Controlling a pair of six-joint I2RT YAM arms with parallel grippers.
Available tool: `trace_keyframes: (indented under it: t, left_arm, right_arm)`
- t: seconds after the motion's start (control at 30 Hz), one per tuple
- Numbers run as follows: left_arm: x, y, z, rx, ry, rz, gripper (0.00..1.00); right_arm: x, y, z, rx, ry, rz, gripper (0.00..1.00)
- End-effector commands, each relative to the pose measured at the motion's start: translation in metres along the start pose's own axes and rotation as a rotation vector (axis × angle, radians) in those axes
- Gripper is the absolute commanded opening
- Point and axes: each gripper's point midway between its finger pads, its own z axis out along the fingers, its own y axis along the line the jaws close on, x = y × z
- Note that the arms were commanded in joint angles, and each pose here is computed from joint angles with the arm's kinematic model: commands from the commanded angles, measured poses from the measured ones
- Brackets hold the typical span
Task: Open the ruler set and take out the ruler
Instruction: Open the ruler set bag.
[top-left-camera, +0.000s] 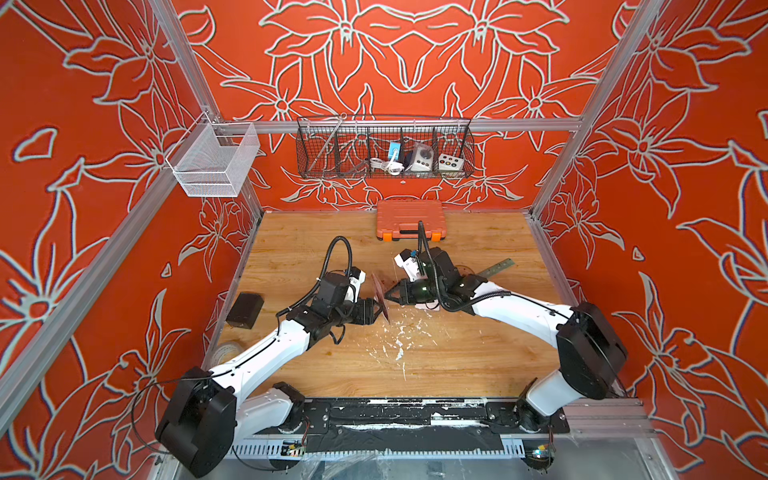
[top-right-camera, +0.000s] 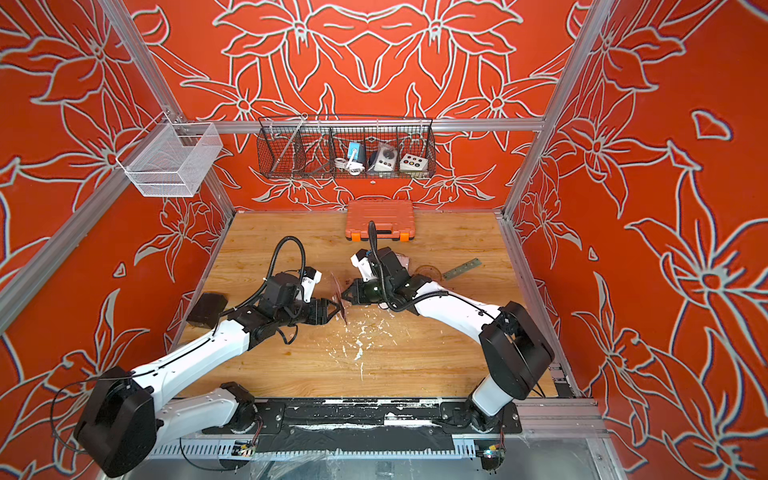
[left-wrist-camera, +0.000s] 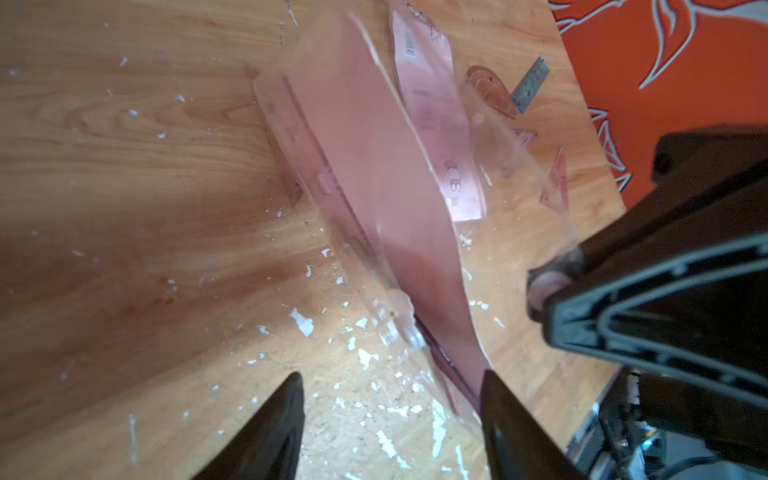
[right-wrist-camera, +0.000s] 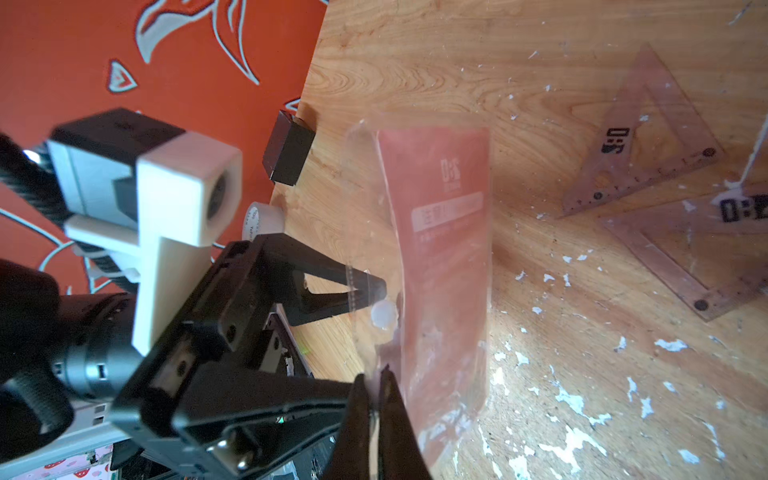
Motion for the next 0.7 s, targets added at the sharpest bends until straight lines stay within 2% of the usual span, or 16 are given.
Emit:
trace_keyframes:
  t: [0.0,0.07,0.13,0.23,0.3,0.33,0.47,0.5,0.53,0.57,0.67]
  left_arm:
    - [-0.002,0.006,0.004,-0.037,-0.013,0.008,0.60]
    - [0.001,0.011,0.006,-0.057,-0.005,0.007,0.53]
    - [0.004,0.016,0.009,-0.073,0.007,0.007,0.41]
    - [0.008,0.024,0.011,-0.112,0.019,-0.010,0.29]
    - [0.009,0.028,0.011,-0.137,0.026,-0.014,0.15]
    - [0.010,0.030,0.011,-0.145,0.030,-0.015,0.12]
    - [0.012,0.035,0.014,-0.167,0.035,-0.013,0.12]
    - [0.012,0.036,0.016,-0.171,0.040,-0.014,0.15]
    - [0.013,0.036,0.018,-0.163,0.045,-0.013,0.23]
    - [0.013,0.035,0.020,-0.158,0.048,-0.015,0.26]
    - [0.013,0.033,0.028,-0.133,0.054,-0.020,0.29]
  right_arm:
    - [-0.007,0.012,-0.009,-0.036,-0.036,-0.013,0.00]
    - [-0.007,0.012,-0.011,-0.036,-0.042,-0.019,0.00]
    - [-0.008,0.011,-0.011,-0.031,-0.047,-0.022,0.00]
    - [-0.007,0.006,-0.012,-0.007,-0.048,-0.026,0.00]
    - [-0.006,0.003,-0.011,0.004,-0.048,-0.028,0.00]
    - [-0.006,0.002,-0.011,0.007,-0.047,-0.029,0.00]
    - [-0.003,-0.002,-0.006,0.000,-0.038,-0.020,0.00]
    - [-0.003,-0.001,-0.004,-0.008,-0.035,-0.017,0.00]
    - [-0.001,-0.002,-0.002,-0.013,-0.031,-0.015,0.00]
    - [0.000,-0.003,0.000,-0.015,-0.024,-0.013,0.00]
    - [0.002,-0.006,0.005,-0.021,-0.015,-0.006,0.00]
